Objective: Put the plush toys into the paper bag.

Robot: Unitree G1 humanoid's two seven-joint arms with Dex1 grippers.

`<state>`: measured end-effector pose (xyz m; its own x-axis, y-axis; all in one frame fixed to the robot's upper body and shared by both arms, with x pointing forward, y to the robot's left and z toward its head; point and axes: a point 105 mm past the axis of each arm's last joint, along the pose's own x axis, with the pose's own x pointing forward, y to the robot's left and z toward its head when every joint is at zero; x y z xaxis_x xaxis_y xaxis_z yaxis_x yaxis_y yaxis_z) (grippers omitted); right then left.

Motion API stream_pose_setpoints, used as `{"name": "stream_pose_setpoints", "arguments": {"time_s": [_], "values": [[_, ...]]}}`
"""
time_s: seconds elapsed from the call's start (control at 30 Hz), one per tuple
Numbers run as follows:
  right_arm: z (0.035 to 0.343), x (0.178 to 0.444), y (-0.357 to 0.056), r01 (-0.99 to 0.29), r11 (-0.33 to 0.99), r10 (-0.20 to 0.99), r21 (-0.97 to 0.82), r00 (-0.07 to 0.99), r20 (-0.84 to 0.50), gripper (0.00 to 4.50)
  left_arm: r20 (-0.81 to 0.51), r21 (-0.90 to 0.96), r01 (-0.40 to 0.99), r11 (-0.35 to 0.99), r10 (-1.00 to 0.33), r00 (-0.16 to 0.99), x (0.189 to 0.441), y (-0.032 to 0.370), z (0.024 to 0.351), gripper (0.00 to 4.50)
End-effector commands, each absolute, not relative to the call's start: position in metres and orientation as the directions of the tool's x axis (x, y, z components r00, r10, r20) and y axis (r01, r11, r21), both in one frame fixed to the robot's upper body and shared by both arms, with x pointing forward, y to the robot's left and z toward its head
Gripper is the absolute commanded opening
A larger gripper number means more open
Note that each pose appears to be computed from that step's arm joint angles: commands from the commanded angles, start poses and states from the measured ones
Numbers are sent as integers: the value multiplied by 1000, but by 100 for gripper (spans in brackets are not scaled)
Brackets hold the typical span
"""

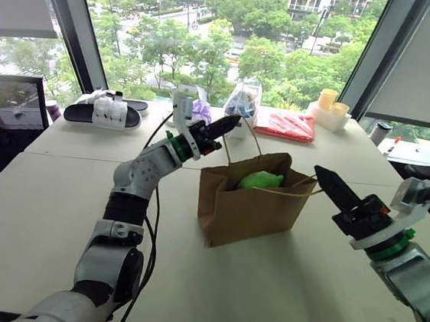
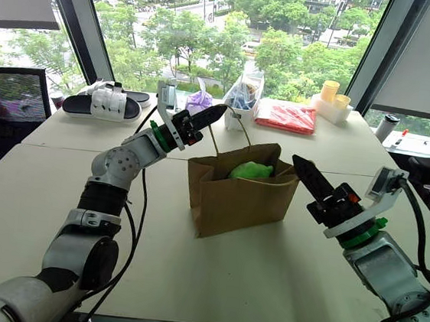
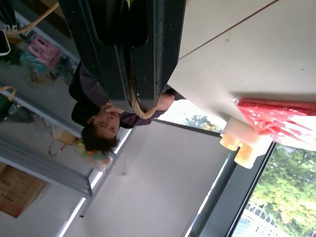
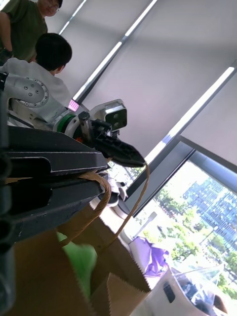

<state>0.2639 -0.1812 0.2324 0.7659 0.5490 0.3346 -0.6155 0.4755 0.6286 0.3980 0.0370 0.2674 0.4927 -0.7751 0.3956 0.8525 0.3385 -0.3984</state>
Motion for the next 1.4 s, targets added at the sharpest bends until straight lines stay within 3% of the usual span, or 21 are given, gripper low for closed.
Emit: {"name": "stream_pose_setpoints", "arguments": {"time_s": [0.03,0.1,0.2,0.43,0.47,0.77,0.97,1.1,1.23,1.3,1.4], "values": [[238,260,-185,-632,471,534,615,759,371,6,435,-390,862,322,-761,481,395,40,276,0],[235,259,-188,-622,474,524,623,768,368,6,428,-398,859,322,-763,484,395,40,271,0],[232,260,-194,-605,484,499,632,784,369,87,423,-429,841,329,-750,509,399,43,266,84],[230,254,-192,-611,482,515,628,778,360,412,415,-454,839,300,-762,497,400,52,264,410],[230,252,-191,-615,472,520,632,773,363,414,413,-450,841,299,-766,493,400,55,263,444],[218,232,-197,-614,415,503,671,770,393,414,393,-440,854,278,-795,461,388,104,257,444],[222,228,-209,-611,373,422,698,782,459,414,351,-491,808,325,-775,525,384,139,236,444],[179,223,-173,-555,450,611,700,763,213,414,241,-487,810,328,-840,485,361,137,205,444],[171,230,-155,-570,446,659,691,731,178,288,176,-468,816,339,-869,462,348,132,187,450],[164,231,-141,-590,457,711,666,692,125,179,176,-461,802,380,-847,502,354,131,186,450],[157,242,-127,-604,468,737,645,670,93,26,191,-431,830,354,-863,468,349,117,187,450]]}}
